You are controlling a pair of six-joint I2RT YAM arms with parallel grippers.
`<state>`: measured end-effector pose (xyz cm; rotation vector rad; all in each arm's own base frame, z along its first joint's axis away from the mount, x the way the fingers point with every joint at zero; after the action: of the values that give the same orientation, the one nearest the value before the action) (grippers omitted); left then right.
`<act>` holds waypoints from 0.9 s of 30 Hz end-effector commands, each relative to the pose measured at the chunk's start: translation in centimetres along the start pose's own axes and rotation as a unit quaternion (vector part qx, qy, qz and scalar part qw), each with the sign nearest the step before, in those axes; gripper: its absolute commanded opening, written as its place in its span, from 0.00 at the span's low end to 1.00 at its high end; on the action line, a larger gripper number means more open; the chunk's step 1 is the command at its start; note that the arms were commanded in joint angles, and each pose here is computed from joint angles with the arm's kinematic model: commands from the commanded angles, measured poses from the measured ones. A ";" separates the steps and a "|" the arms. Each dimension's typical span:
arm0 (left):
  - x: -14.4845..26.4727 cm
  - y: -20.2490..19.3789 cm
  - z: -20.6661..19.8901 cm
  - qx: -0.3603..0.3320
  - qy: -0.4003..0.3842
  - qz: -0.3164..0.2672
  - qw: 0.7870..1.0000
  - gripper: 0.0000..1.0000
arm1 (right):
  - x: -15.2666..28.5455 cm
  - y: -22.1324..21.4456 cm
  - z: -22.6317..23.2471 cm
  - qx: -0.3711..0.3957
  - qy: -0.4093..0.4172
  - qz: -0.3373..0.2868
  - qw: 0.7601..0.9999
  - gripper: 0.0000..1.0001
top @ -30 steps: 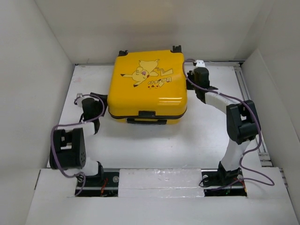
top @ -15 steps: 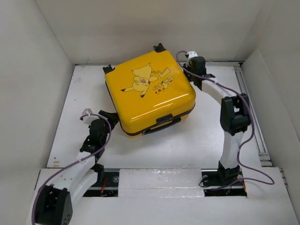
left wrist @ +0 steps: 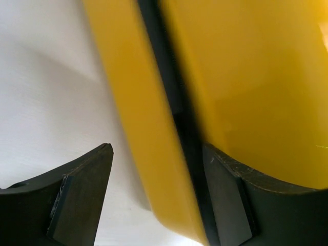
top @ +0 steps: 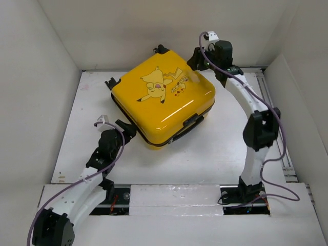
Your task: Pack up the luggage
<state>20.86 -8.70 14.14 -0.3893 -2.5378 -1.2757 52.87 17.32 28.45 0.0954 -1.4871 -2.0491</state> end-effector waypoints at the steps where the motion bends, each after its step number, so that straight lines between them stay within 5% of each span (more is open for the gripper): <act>1: 2.4 4.9 -7.8 0.000 -0.182 -0.048 0.982 0.68 | 6.8 4.9 8.1 0.021 0.125 -0.073 0.989 0.57; 3: 2.5 5.8 -8.3 0.005 -0.189 -0.068 0.980 0.69 | 12.3 7.6 10.3 0.045 0.143 -0.141 0.979 0.58; 6: 2.9 6.5 -9.4 0.020 -0.223 -0.081 0.971 0.69 | 18.0 5.5 11.6 0.058 0.161 -0.174 0.970 0.55; 7: 2.9 6.5 -9.5 0.027 -0.224 -0.079 0.971 0.69 | 18.0 1.4 11.4 0.047 0.163 -0.135 0.976 0.51; 10: 3.0 6.8 -9.8 0.036 -0.226 -0.090 0.969 0.69 | 22.1 -2.4 13.0 0.045 0.180 -0.162 0.969 0.32; 12: 3.4 7.6 -9.9 0.042 -0.224 -0.110 0.967 0.69 | 23.2 -8.7 13.4 0.023 0.187 -0.132 0.973 0.04; 13: 3.2 8.0 -9.7 0.039 -0.204 -0.119 0.971 0.69 | 23.6 -10.3 13.6 0.021 0.191 -0.132 0.972 0.00; 18: 2.5 9.2 -10.2 0.030 -0.176 -0.131 0.975 0.72 | 25.1 -20.4 13.3 0.009 0.192 -0.049 0.980 0.07; 19: 2.1 9.2 -9.8 0.030 -0.161 -0.132 0.978 0.72 | 25.1 -21.3 13.4 0.011 0.198 -0.037 0.979 0.20; 23: 1.3 9.6 -9.3 0.031 -0.137 -0.136 0.981 0.73 | 23.6 -23.7 13.3 0.010 0.174 0.000 0.985 0.41; 27: 1.7 8.5 -8.7 0.026 -0.146 -0.118 0.982 0.73 | 21.4 -24.2 12.7 0.025 0.144 -0.007 0.989 0.48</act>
<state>23.78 -10.94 24.92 -0.3124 -2.8899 -1.2910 18.15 20.88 15.28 0.2966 -1.3181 -1.8088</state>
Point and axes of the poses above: each gripper's point midway between its finger pads, its own x axis back along the fingers, its own z axis along the line the jaws close on, y = z × x, the point moved 7 cm from there along x, back along the fingers, and after that the axes turned 10 degrees about -x, right-handed, at the moved point
